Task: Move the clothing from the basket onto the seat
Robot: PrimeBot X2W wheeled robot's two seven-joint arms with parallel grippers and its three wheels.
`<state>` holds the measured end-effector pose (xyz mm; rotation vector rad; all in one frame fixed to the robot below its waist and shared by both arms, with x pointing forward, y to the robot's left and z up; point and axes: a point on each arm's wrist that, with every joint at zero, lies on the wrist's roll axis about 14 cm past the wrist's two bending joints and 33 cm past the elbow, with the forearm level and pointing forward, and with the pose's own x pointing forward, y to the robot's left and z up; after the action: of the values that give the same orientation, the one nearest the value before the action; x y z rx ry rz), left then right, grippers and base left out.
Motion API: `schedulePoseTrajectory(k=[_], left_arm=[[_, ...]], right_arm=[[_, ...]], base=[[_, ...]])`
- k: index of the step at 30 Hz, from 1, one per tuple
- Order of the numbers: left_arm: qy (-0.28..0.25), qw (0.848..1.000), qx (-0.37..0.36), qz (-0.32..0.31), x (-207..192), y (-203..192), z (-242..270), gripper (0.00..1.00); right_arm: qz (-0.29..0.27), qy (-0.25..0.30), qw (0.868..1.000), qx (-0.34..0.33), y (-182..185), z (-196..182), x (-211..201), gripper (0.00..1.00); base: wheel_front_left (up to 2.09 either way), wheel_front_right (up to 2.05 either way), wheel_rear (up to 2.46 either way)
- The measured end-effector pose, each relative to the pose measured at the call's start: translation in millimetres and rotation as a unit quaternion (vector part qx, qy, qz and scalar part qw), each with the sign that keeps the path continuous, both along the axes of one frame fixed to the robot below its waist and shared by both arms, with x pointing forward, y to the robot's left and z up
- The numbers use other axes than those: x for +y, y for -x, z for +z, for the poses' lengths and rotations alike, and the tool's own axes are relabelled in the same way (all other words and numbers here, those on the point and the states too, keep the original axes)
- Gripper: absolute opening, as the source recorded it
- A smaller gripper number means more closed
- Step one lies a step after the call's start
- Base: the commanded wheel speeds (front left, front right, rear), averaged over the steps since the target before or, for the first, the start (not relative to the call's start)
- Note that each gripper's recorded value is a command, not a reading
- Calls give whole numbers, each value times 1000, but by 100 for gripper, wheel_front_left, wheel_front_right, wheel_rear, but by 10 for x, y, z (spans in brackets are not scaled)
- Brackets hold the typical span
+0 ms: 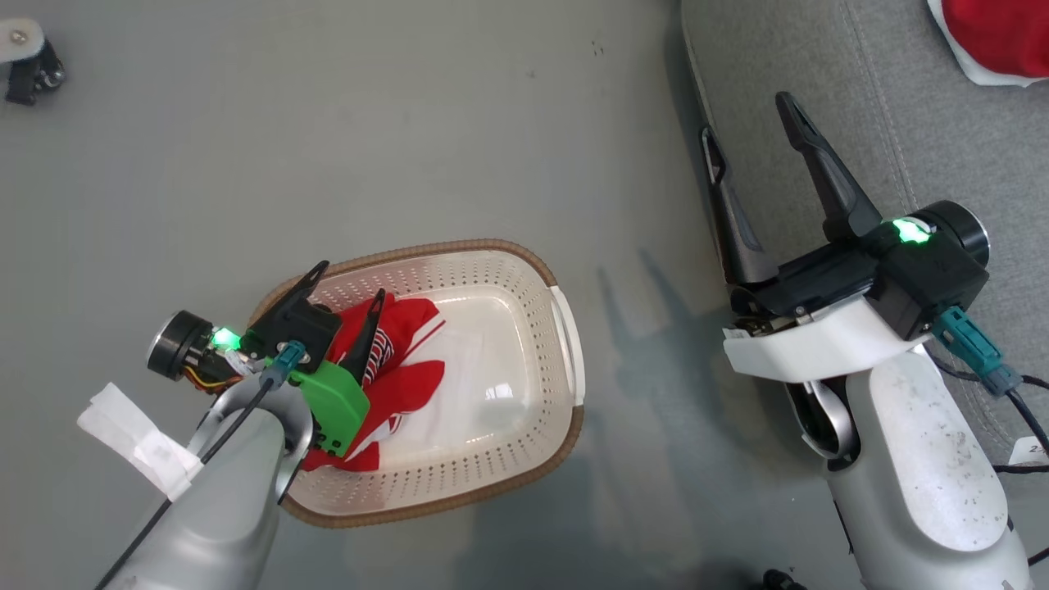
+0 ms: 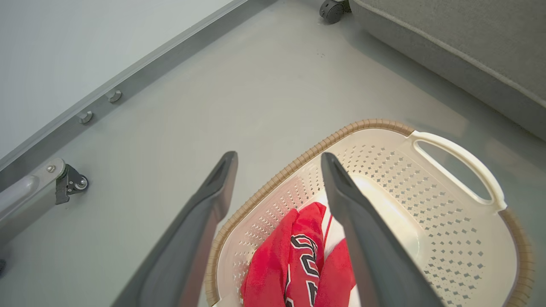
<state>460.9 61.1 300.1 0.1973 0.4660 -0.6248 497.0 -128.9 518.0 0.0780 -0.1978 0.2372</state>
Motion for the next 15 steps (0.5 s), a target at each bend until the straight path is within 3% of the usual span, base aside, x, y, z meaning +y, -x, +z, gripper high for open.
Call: schedulePoseTrajectory(k=[15], left_arm=[[-92,982,145,-81,34,323,-1261,100]], right_arm=[[-14,13,999,46,-257,-563,-166,100]], base=[[0,0,0]])
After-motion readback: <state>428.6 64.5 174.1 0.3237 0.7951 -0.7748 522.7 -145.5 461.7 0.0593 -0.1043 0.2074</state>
